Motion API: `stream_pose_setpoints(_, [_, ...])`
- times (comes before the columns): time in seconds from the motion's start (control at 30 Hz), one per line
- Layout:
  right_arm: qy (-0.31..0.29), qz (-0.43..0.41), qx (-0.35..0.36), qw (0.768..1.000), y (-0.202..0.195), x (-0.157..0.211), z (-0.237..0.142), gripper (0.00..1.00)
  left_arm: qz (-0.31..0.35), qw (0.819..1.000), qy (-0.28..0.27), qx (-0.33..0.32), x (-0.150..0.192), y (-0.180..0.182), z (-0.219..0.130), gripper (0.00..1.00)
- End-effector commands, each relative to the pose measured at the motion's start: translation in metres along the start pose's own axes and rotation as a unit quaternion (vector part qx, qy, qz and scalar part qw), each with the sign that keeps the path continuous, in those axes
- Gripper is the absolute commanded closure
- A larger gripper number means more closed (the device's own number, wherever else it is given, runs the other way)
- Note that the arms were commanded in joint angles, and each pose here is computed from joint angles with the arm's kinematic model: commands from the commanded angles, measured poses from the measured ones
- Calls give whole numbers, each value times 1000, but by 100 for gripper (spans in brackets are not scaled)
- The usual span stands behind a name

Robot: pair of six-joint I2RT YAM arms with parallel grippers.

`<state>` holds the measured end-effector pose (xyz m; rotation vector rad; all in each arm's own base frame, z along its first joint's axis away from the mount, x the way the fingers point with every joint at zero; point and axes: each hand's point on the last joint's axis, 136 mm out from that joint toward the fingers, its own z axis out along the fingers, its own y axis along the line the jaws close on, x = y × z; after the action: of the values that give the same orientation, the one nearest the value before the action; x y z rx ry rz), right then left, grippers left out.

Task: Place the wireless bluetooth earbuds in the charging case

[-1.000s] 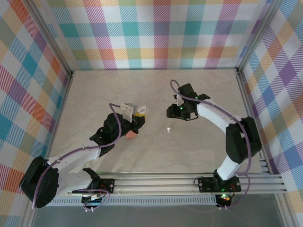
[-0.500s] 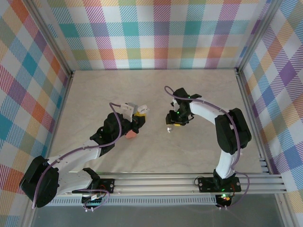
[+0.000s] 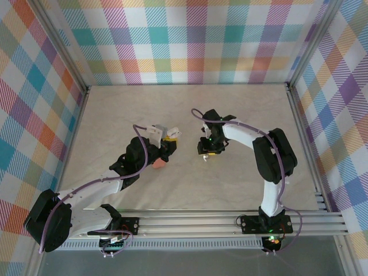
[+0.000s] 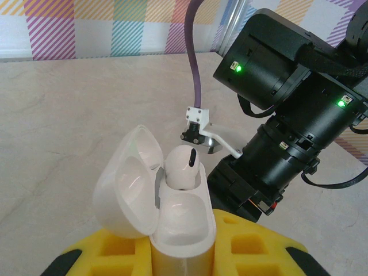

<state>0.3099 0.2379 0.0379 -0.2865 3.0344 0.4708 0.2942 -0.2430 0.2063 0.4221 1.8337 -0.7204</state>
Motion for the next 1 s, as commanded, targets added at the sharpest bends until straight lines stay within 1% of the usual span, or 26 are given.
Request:
stream_pose_setpoints(0.0, [14,-11,19,1000,-2,3,4,55,-1,1000,-25,3,-19,-3,-1,100])
stream_pose_setpoints(0.13, [14,-10,35,999,-4,5,3,55,-1,1000,-25,2,-18,-2,-2,100])
stream_pose_setpoints(0.4, [26,-13,42,999,-2,8,10,55,-1,1000,-27,2,-18,-2,-3,100])
stream_pose_setpoints(0.73, [31,-12,45,998,-1,8,15,60,1,1000,-30,0,-19,-2,-8,100])
stream_pose_setpoints(0.97, [33,-12,51,998,-1,6,12,61,1,1000,-30,0,-19,-2,-8,100])
